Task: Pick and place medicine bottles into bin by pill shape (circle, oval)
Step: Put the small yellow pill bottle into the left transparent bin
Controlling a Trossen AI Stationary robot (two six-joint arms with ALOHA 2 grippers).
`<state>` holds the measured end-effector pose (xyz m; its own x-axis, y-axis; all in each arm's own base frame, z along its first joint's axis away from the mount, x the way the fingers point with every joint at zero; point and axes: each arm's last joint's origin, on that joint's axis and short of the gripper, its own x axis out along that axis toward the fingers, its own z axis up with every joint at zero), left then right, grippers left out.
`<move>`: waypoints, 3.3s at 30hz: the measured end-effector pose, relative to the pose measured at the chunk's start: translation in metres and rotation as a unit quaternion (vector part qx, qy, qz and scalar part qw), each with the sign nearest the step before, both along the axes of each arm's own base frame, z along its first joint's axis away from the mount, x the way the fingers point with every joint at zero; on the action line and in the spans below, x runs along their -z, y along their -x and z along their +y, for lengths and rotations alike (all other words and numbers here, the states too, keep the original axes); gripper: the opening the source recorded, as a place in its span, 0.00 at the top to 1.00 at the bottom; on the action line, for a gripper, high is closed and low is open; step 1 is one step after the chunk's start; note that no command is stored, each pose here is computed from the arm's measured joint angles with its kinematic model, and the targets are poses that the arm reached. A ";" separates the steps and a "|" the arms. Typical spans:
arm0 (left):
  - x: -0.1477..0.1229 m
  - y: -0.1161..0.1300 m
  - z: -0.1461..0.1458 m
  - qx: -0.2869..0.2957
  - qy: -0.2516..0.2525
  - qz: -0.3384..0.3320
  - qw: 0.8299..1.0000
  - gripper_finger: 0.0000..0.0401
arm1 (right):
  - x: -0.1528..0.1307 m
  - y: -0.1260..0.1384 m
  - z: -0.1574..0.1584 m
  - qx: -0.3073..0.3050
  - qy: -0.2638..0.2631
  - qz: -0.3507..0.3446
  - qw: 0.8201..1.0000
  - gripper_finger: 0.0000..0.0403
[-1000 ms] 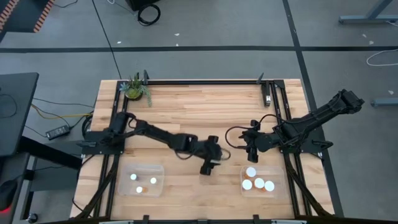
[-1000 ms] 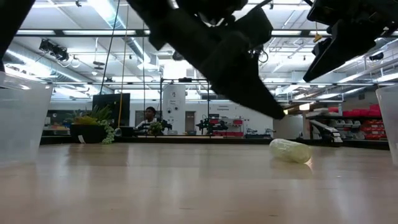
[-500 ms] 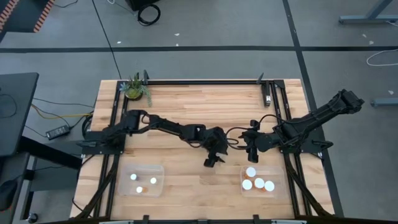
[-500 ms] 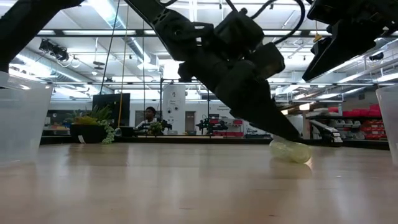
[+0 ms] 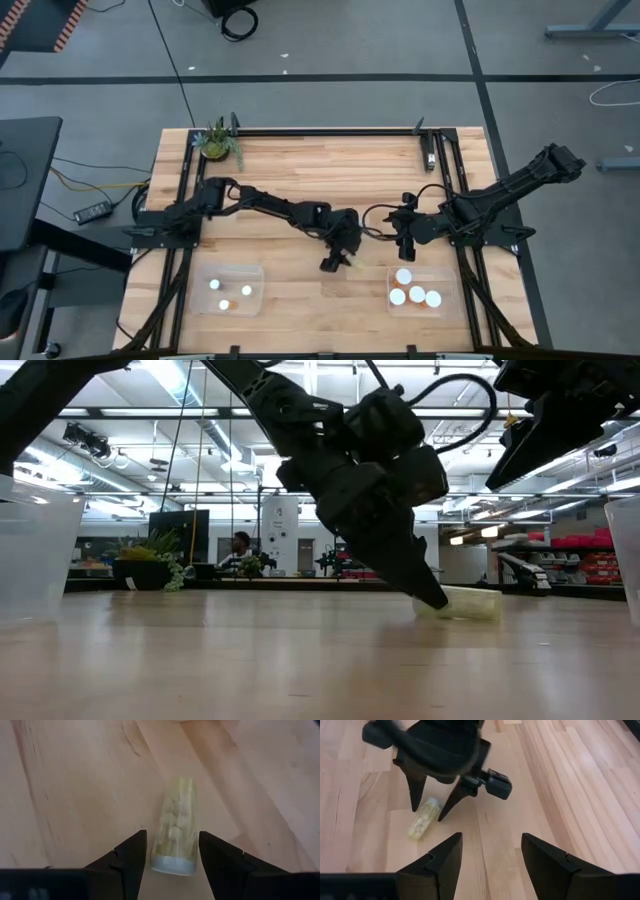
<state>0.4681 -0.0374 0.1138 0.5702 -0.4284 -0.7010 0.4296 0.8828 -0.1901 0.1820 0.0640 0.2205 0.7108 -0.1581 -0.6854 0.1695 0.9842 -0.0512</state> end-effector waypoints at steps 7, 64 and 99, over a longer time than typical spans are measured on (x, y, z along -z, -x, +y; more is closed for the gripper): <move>-0.001 0.002 -0.023 0.011 -0.101 -0.026 0.994 0.50 | 0.000 0.000 0.000 0.002 -0.002 -0.001 1.000 0.48; -0.153 0.184 -0.120 -0.236 -0.019 0.449 0.862 0.69 | -0.016 0.002 0.009 -0.015 0.015 -0.017 1.000 0.48; -0.062 0.203 -0.142 -0.273 -0.109 0.617 0.730 0.69 | -0.021 -0.003 0.011 -0.028 0.020 -0.050 0.998 0.48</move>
